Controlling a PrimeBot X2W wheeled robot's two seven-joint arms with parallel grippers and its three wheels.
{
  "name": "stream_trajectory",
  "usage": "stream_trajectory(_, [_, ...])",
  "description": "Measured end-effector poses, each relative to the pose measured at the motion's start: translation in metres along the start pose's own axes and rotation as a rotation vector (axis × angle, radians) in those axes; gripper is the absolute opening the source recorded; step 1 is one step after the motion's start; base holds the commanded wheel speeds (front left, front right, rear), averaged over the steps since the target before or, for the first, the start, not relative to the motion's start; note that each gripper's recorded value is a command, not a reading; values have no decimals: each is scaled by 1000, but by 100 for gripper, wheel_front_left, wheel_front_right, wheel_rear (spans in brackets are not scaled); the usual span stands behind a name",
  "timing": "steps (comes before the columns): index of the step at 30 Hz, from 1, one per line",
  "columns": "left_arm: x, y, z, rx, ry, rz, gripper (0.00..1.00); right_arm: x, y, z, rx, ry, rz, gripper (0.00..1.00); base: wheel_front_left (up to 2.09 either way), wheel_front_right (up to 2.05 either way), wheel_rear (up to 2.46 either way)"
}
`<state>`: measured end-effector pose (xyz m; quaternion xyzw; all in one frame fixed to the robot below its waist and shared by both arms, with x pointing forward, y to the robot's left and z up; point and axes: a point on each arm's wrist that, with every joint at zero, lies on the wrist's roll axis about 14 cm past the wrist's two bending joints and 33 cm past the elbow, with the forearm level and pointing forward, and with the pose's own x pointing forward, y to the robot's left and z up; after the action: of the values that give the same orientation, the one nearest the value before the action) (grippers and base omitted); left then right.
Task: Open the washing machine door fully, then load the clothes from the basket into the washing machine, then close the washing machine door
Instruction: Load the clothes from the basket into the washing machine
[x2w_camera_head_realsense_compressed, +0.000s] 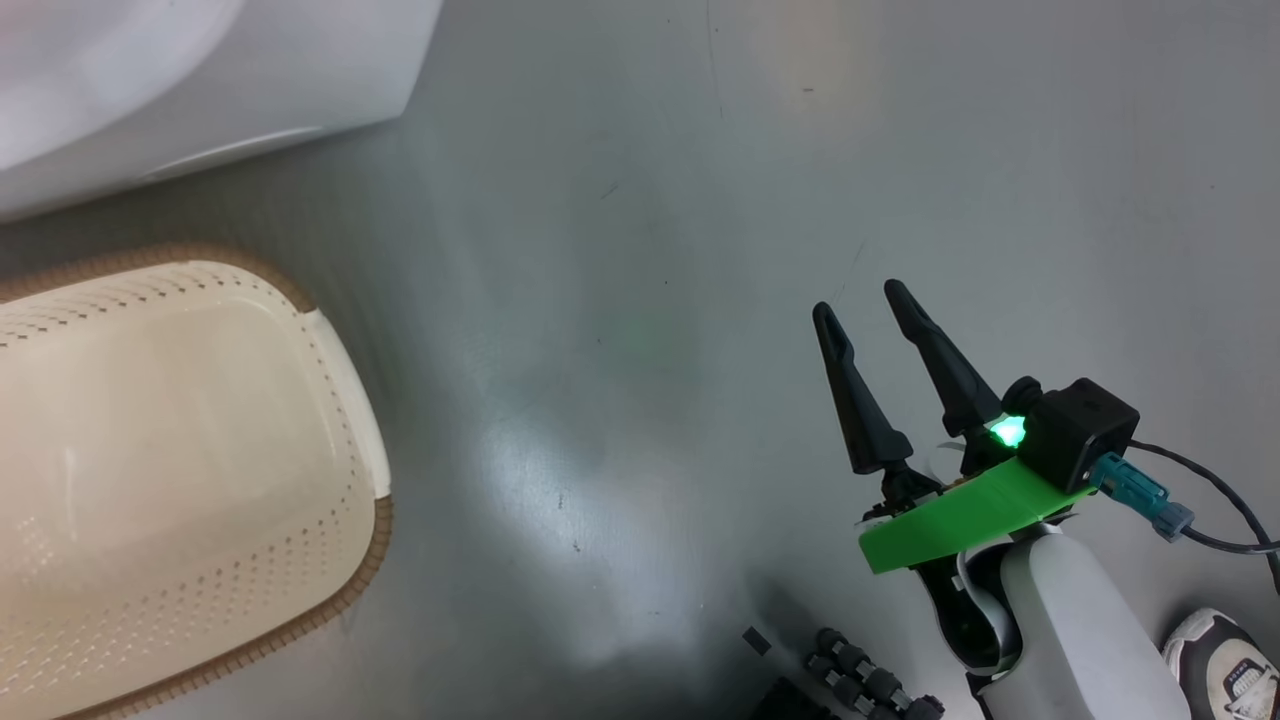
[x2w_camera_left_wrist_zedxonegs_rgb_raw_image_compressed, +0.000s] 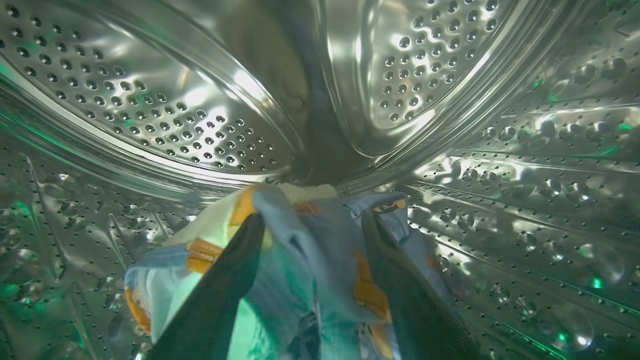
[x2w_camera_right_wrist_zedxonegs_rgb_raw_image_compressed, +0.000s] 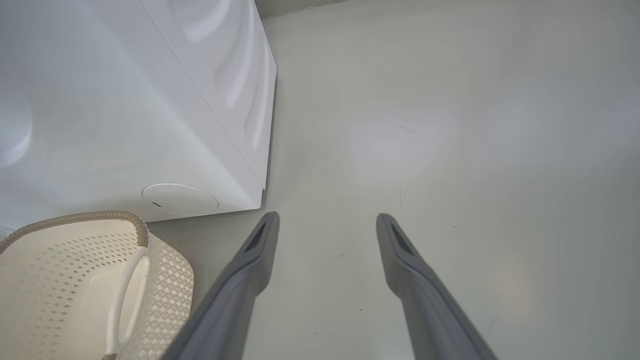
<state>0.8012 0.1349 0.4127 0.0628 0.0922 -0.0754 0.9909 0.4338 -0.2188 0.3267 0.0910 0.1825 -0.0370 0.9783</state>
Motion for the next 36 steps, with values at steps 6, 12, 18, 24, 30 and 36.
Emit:
stream_trajectory(6, [-5, 4, 1, 10, -8, 2, 100, 2, 3, 3, 5, -11, 7, 100, 0, 0, 0])
stream_trajectory(12, [-15, 6, 13, 3, -35, -13, 100, 3, 7, 14, 10, -42, 20, 100, 0, 0, 0])
stream_trajectory(18, [-36, 7, 7, -5, -23, -26, 100, 3, 11, 29, -2, -79, 40, 100, 0, 0, 0])
stream_trajectory(24, [-61, 7, 4, 2, -8, -48, 100, 1, 17, 41, -31, -110, 68, 100, 0, 0, 0])
stream_trajectory(30, [-91, 14, -5, 5, 25, -49, 100, -3, 25, 50, -35, -133, 97, 100, 0, 0, 0])
stream_trajectory(36, [-122, 12, -7, -5, 29, -62, 100, -9, 35, 59, -43, -157, 132, 100, 0, 0, 0])
